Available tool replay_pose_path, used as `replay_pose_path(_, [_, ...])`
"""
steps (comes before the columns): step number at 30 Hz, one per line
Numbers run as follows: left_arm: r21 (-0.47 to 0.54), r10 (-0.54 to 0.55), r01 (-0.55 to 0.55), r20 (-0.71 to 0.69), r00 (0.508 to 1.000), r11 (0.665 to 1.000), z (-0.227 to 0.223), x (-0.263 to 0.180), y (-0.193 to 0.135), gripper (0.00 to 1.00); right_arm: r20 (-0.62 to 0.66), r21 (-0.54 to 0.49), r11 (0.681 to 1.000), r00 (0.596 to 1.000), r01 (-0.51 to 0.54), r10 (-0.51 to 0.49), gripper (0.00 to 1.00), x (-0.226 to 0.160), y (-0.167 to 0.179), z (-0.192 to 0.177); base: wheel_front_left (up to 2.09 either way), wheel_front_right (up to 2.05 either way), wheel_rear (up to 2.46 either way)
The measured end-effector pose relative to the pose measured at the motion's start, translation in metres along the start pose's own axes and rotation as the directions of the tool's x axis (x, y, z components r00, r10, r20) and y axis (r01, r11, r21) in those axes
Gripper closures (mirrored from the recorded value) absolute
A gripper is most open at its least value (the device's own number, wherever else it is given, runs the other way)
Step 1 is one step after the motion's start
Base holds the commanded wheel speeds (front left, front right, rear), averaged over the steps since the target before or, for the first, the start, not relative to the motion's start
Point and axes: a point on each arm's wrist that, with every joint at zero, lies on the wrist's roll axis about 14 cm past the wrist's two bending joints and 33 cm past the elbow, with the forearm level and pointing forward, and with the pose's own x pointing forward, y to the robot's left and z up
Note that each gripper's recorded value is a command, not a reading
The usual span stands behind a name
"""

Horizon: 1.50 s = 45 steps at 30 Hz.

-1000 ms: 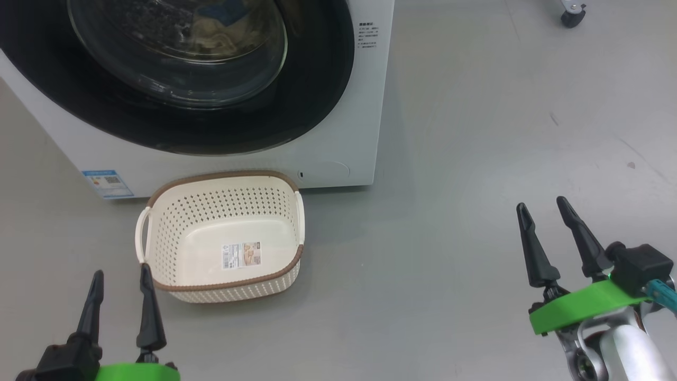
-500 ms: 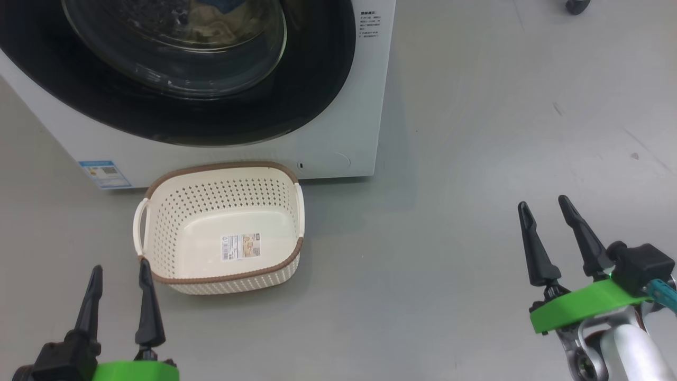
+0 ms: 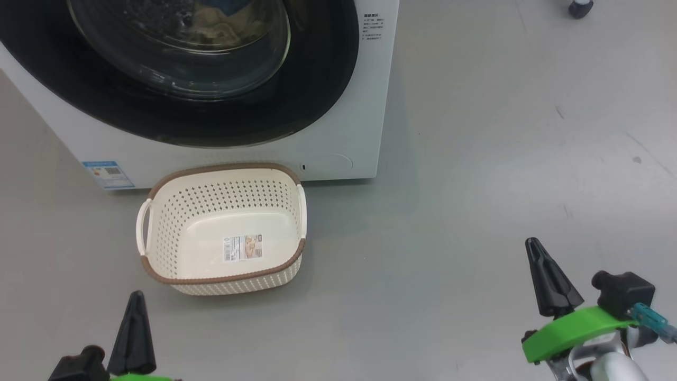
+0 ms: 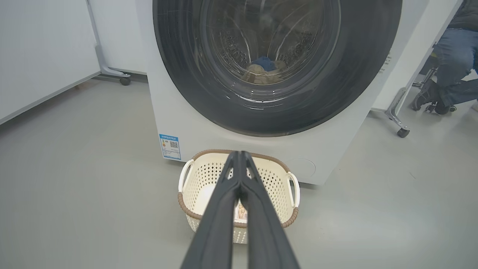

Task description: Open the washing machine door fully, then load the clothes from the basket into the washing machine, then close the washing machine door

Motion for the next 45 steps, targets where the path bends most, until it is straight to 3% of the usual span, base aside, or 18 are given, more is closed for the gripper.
replay_pose_path(21, [-0.232,0.055,-0.060,-0.030,0.998,0.971,-0.002,-0.002,0.009,1.00,-0.004,0.229,0.972,0.998,0.054,-0.055,1.00,0.000,-0.009,0.003,0.00,0.00,0.00])
replay_pose_path(45, [-0.474,0.090,-0.108,-0.059,0.994,0.874,-0.002,-0.001,0.016,1.00,-0.017,0.465,0.880,0.995,0.094,-0.097,1.00,0.000,-0.017,0.006,0.00,0.00,0.00])
